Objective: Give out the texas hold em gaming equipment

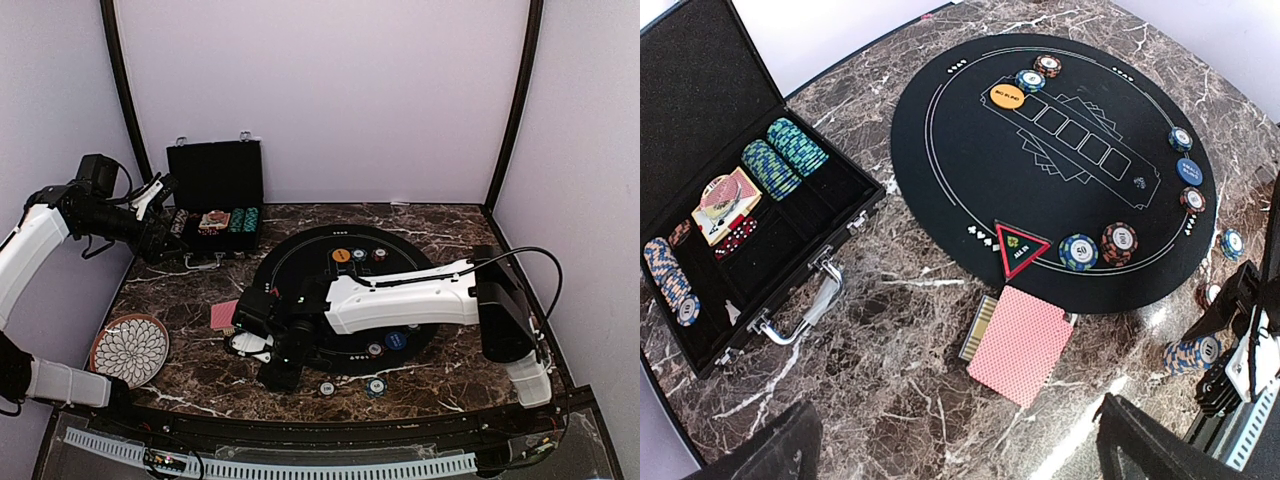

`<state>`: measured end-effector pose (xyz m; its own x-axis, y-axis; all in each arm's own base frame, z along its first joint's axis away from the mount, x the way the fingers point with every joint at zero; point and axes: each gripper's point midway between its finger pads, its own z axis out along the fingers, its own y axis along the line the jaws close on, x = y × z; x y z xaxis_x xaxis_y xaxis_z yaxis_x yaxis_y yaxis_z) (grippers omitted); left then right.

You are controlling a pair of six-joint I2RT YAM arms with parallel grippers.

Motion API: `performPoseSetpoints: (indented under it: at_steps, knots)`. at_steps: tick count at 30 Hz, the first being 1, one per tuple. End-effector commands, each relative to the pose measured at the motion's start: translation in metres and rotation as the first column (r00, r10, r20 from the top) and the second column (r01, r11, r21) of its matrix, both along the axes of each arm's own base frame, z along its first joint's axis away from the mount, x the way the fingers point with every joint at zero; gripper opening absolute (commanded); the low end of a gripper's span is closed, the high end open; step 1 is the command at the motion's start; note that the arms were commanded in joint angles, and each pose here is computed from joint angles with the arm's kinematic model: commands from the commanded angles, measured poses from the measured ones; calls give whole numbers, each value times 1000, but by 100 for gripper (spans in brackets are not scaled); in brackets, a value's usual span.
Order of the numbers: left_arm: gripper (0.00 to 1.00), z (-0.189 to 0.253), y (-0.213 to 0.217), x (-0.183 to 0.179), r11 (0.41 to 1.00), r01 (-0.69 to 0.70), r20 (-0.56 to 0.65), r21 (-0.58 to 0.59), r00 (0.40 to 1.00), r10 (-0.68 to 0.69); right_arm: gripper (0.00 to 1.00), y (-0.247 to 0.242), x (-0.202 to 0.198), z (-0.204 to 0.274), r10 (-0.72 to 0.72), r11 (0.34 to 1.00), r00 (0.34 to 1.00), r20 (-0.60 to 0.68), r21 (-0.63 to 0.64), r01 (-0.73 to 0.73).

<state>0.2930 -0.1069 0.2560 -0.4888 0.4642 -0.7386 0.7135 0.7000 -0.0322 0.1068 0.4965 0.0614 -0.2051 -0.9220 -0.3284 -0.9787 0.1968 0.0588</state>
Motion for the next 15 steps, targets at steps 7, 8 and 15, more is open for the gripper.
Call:
performPoseSetpoints:
  at_steps: [7,8,15]
  knots:
    - [99,1,-2,-9,1000,14,5,-7,1000,-14,34,9,-2,17,5,999,1000,19,37,-6]
    - [99,2,-2,-9,1000,13,5,-7,1000,-13,31,9,-1,18,5,999,1000,22,36,-6]
    - [99,3,-2,-8,1000,9,5,-6,1000,-9,24,7,6,25,-12,999,998,63,40,9]
